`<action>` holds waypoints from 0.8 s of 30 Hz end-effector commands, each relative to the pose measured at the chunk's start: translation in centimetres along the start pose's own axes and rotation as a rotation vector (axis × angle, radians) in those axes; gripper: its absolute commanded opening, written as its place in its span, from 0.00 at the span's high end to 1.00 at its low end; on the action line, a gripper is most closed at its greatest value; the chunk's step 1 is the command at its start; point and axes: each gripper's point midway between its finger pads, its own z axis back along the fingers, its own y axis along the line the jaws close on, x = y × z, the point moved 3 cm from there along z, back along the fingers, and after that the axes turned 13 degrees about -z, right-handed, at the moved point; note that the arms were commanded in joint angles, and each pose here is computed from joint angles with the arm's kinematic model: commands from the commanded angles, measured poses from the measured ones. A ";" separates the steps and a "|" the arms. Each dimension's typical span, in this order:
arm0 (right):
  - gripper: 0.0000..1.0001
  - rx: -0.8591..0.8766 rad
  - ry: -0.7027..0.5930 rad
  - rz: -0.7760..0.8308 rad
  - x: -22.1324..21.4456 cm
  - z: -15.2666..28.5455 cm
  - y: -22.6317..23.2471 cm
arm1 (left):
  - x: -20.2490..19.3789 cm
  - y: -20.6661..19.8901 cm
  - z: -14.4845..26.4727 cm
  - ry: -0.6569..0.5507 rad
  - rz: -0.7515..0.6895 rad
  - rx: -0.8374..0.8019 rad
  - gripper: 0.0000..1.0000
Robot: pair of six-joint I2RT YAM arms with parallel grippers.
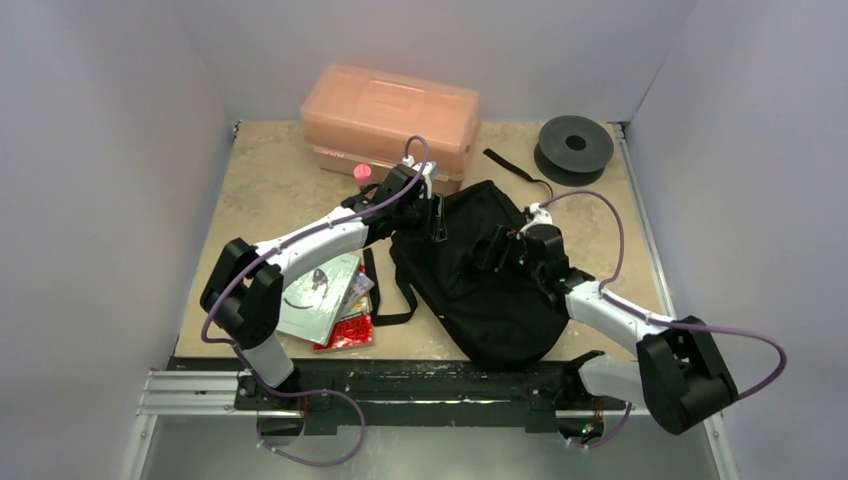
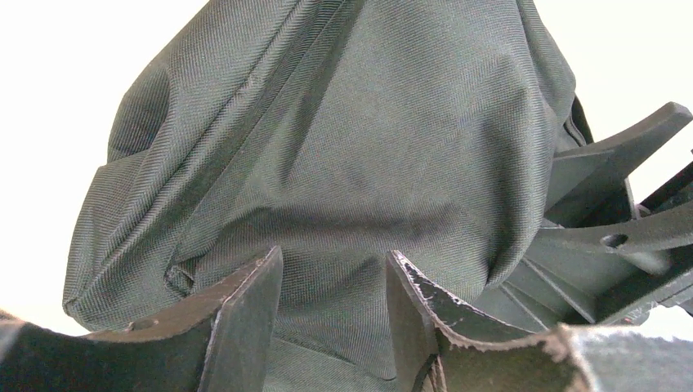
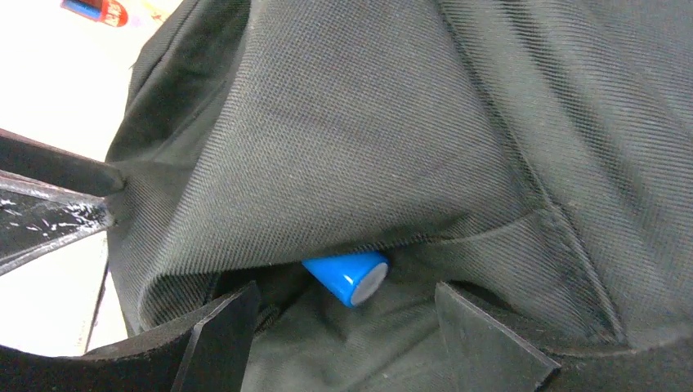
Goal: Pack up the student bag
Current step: Place the stationery in the student bag.
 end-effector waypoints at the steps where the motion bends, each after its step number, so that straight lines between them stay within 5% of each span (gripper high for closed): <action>1: 0.19 -0.077 -0.039 0.059 1.3 1.2 -0.4 | 1.6 -1.2 0.4 -0.056 0.001 -0.052 0.51; 13: 0.81 0.019 -0.117 0.027 1.6 0.3 0.1 | 0.9 -1.2 0.5 -0.043 0.003 -0.065 0.51; 17: 0.90 0.135 -0.061 0.035 1.5 -1.0 2.4 | 0.7 -1.6 0.3 -0.039 0.016 -0.091 0.51; 24: 0.90 0.375 -0.057 -0.020 2.3 -0.5 7.2 | 0.4 -2.2 0.2 -0.032 0.021 -0.114 0.51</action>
